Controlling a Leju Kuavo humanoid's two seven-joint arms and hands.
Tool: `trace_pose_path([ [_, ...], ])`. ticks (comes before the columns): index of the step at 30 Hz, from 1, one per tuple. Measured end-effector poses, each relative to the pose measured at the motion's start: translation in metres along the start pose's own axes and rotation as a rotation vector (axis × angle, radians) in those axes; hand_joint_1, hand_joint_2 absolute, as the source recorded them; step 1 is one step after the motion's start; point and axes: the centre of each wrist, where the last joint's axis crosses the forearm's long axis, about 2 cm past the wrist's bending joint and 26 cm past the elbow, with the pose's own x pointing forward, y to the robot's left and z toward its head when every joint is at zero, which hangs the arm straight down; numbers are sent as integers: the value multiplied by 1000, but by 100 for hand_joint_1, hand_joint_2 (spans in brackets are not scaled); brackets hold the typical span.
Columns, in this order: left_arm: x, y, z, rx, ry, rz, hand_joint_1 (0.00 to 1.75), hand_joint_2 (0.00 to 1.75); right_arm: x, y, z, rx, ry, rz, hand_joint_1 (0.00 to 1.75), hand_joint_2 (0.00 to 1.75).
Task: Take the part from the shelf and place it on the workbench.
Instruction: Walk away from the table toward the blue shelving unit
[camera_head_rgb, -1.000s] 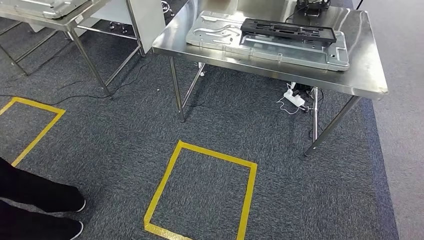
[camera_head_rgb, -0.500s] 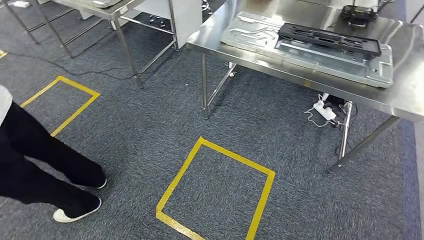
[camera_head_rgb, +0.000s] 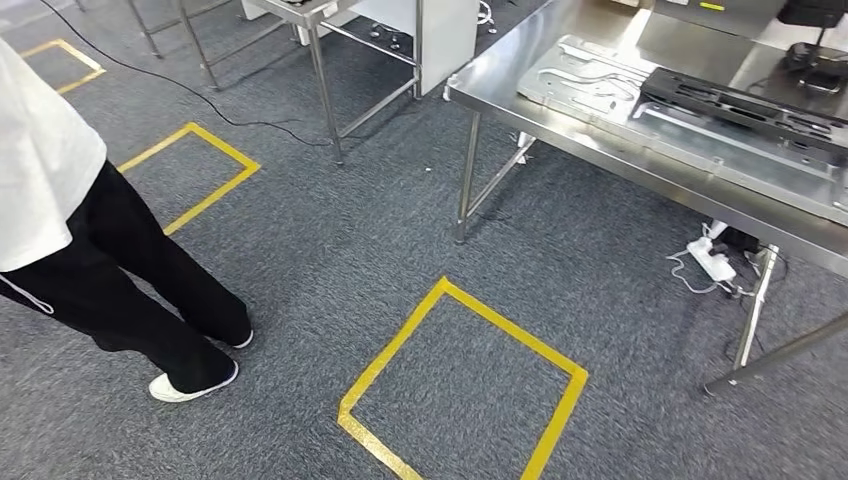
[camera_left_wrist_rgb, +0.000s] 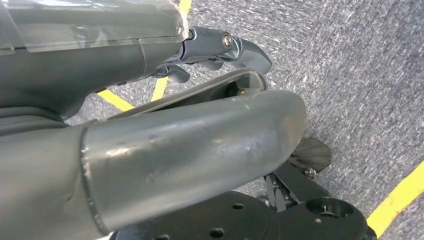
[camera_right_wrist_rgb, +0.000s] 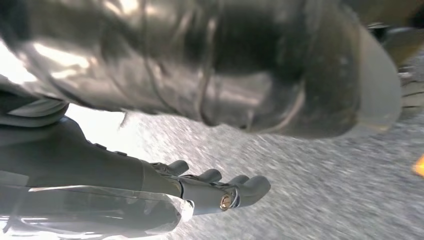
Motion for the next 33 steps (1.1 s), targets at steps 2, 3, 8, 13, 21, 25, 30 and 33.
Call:
trace_pose_path([
  [2,0,-1,0,-1,1,-5,0,0,2,0,0,1,4,-6,0,0],
  [3,-1,-1,1,-2,2,-6,0,0,3,0,0,2,7,-9,0,0],
  [8,0,-2,0,-2,0,-5,0,0,0,1,0,5,34,-12,0,0],
  [13,-2,-3,1,-3,13,-2,0,0,0,2,0,9,32,-2,0,0],
  [21,-3,-3,1,-5,27,-5,0,0,3,3,1,10,-7,11,0,0],
  [25,-1,-4,1,-7,23,-6,0,0,1,3,1,10,-2,12,0,0],
  [30,0,-5,1,-9,18,-7,0,0,-1,3,1,19,14,13,0,0],
  [33,-1,-6,1,-10,19,-10,0,0,0,4,1,24,15,15,0,0],
])
